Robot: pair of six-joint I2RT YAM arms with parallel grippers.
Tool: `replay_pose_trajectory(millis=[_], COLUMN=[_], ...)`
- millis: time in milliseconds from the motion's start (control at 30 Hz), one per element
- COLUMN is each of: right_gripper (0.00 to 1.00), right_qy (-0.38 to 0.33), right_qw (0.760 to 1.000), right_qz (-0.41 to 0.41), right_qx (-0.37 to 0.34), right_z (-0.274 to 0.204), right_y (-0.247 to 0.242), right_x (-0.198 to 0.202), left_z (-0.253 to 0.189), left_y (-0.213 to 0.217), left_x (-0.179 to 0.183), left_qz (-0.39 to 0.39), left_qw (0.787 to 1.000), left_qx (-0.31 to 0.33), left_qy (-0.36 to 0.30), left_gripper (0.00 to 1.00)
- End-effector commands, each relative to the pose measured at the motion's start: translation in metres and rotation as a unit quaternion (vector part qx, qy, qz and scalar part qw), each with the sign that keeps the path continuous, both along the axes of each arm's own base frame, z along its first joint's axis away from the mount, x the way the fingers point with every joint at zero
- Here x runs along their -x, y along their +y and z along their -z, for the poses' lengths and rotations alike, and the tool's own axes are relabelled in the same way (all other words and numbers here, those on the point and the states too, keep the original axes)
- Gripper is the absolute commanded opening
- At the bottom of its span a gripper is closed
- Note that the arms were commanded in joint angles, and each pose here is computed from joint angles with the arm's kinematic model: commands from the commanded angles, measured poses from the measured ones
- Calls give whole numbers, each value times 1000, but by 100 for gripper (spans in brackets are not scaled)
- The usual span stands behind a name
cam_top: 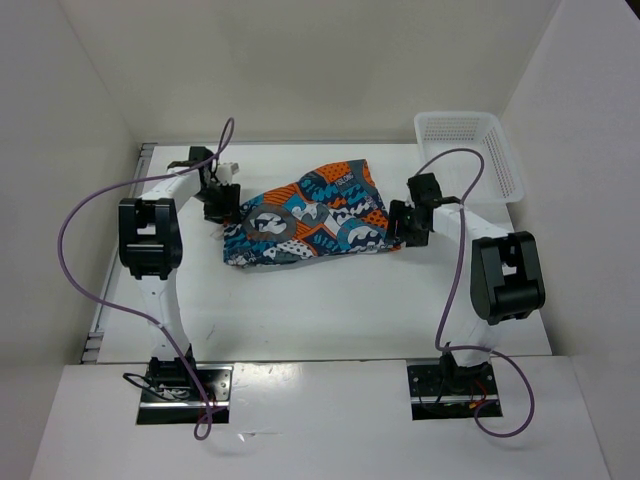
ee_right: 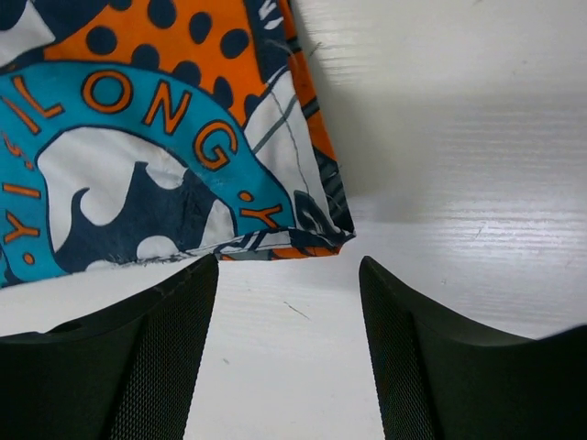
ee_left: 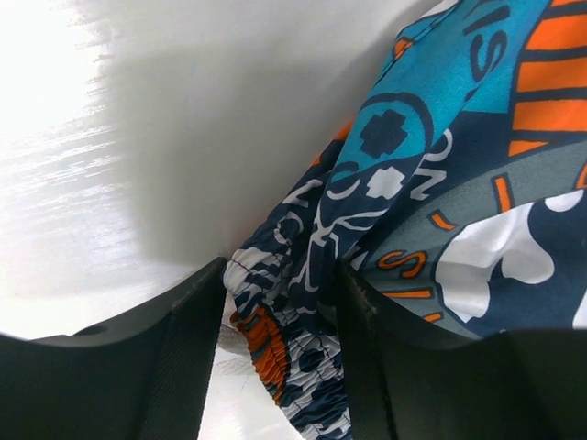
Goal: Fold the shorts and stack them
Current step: Fold the shorts
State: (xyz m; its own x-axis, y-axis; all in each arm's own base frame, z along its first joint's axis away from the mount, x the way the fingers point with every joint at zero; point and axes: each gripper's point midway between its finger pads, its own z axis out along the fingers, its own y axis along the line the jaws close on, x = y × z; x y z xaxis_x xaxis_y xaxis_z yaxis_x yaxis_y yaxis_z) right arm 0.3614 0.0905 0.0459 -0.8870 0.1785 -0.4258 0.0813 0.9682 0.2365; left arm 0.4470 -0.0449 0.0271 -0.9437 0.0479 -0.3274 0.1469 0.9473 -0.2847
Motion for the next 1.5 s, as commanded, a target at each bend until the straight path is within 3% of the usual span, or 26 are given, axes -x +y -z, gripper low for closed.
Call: replay_pose_trajectory(millis=[0, 300, 400, 533, 700, 867, 1000, 1233, 1300, 1467], right_gripper=[68, 65, 59, 44, 0, 0, 0, 0, 0, 0], right_qy=[0, 51, 63, 63, 70, 44, -39, -114, -138, -178], right_qw=[997, 990, 991, 992, 992, 994, 993, 985, 980, 971], right_qz=[78, 128, 120, 109, 101, 87, 71, 18, 5, -17], right_qx=[4, 4, 5, 21, 21, 41, 91, 125, 141, 159], right_z=[0, 21, 32, 36, 43, 37, 1, -41, -54, -82], right_y=[-10, -11, -10, -10, -9, -15, -31, -40, -44, -46], right_x=[-9, -4, 0, -1, -1, -14, -51, -80, -86, -97], left_z=[-5, 1, 1, 1, 1, -3, -12, -45, -51, -26], left_y=[-5, -10, -10, -10, -10, -10, -6, 1, -1, -7], left_x=[-2, 10, 10, 12, 12, 12, 6, -2, 0, 24], left_qz=[9, 16, 16, 16, 16, 16, 11, 3, 4, 12], left_qw=[1000, 999, 999, 999, 999, 999, 999, 999, 999, 1000], left_qx=[-11, -34, -34, -34, -34, -34, -34, -25, -21, -16], left_qy=[-2, 10, 10, 15, 15, 10, 0, -28, -30, 23], left_gripper=[59, 61, 61, 61, 61, 61, 62, 78, 78, 80])
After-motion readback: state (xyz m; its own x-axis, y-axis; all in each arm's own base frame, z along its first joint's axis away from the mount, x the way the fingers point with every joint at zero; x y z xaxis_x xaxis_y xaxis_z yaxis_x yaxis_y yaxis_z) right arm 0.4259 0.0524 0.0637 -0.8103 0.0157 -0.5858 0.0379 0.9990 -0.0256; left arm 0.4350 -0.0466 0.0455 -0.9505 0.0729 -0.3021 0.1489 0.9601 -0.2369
